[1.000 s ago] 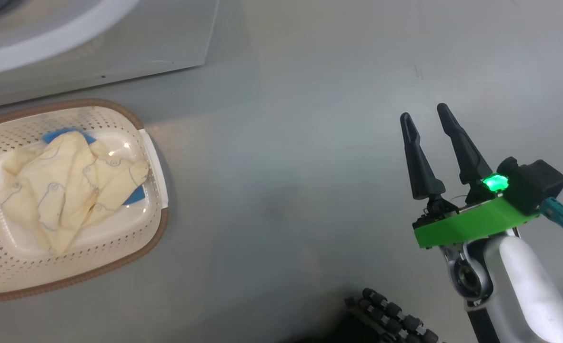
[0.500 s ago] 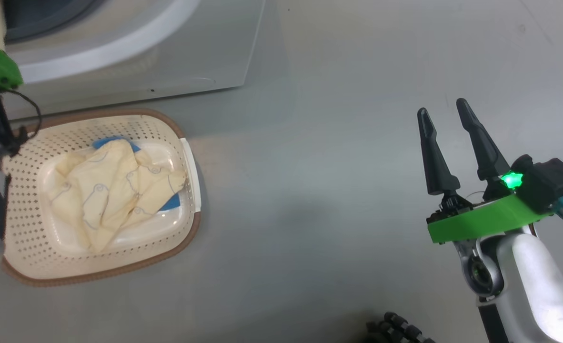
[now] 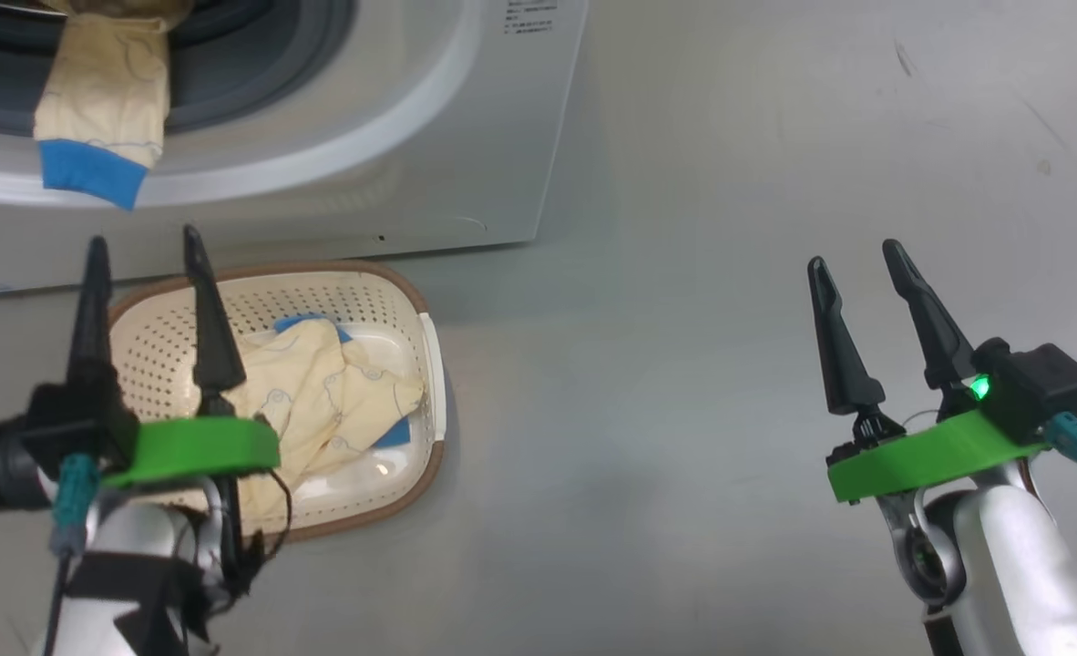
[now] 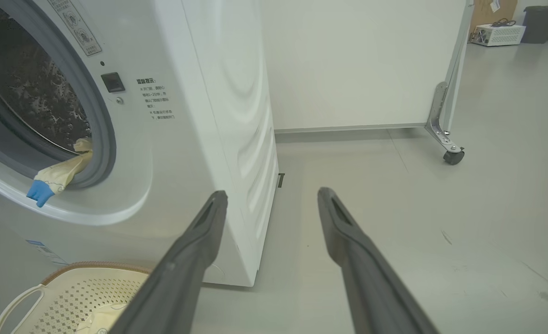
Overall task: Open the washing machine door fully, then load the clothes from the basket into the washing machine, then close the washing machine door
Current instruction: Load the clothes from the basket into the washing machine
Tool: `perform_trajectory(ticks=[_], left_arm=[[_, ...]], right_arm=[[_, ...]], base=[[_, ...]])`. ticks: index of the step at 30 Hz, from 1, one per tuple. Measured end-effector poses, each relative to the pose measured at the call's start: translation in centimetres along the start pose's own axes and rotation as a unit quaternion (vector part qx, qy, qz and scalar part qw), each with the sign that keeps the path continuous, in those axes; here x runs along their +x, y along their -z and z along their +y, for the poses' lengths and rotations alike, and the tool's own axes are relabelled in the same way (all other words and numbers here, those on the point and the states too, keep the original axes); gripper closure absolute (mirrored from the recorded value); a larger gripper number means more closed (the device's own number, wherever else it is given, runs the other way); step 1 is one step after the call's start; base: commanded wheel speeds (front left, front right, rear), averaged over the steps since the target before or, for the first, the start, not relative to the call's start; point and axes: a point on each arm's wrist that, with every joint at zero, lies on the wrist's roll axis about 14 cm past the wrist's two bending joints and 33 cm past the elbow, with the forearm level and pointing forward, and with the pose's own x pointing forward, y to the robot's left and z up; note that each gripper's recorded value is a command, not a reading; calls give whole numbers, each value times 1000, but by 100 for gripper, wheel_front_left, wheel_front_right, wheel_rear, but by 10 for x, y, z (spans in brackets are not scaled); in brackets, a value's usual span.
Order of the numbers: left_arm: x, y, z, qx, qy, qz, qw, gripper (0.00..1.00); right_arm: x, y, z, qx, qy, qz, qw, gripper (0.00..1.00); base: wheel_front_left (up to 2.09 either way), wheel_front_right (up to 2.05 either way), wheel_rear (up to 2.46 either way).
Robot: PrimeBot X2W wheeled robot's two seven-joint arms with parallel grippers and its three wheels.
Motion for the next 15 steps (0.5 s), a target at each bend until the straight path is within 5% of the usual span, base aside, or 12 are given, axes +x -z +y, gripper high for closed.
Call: perform_trajectory(ticks=[15], left_arm=[[-83,-8,-7,-12,-10,34,999,0]], right_arm=[[-32,-12,27,-12,-37,-7,999,0]], base=[[0,0,0]])
